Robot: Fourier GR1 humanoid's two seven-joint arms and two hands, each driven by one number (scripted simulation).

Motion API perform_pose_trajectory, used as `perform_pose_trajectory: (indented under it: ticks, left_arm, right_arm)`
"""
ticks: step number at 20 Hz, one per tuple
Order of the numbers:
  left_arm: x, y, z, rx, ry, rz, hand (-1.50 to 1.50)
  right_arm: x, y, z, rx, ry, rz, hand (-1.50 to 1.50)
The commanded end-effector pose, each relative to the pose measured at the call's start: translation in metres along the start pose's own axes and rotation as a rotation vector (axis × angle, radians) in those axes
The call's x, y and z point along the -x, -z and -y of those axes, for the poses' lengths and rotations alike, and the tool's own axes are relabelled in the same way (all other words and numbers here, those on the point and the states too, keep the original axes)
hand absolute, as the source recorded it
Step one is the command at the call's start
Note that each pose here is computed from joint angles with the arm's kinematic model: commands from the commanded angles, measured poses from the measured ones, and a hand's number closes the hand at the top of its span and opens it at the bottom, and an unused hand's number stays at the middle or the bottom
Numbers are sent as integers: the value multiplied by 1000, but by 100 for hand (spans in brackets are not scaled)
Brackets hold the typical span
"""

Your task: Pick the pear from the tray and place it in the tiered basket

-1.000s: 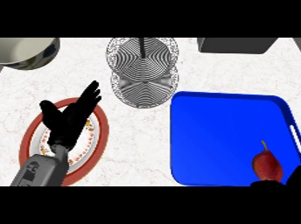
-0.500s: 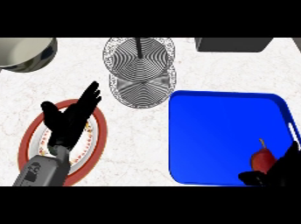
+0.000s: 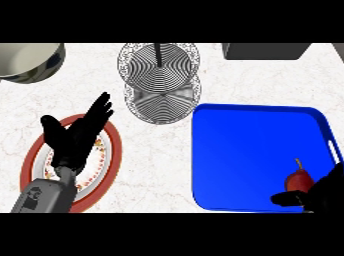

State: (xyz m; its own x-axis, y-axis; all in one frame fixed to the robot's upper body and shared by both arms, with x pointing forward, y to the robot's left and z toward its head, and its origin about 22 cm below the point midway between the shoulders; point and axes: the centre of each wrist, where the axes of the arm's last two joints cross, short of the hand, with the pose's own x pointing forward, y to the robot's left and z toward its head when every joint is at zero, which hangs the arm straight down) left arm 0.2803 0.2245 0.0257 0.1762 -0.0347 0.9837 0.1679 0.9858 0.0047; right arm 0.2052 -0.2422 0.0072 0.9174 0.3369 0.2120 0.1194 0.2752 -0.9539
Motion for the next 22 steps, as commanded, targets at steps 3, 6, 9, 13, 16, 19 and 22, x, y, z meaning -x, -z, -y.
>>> perform_pose_trajectory:
  ticks: [3,6,9,13,16,19,22]
  left_arm:
    - [1,3,18,-2,5,-3,0]
    - [8,1,-12,-6,12,13,0]
    - [3,-5,-3,-3,6,11,0]
    - [2,-6,0,7,0,5,0]
    - [4,-8,3,6,16,0,0]
    - [17,-2,12,6,9,7,0]
    - [-10,5,0,11,5,1,0]
  right_arm:
    - [-1,14,-1,-4,-1,-132,-150]
    - [15,-1,-8,-15,1,-109,-150]
    - [13,31,-27,-46,-7,-101,-150]
    - [25,7,-47,-98,46,16,150]
    - [2,31,-30,-65,-17,37,150]
    - [1,11,-52,-36,-8,61,150]
    - [-11,25,-36,9,17,70,150]
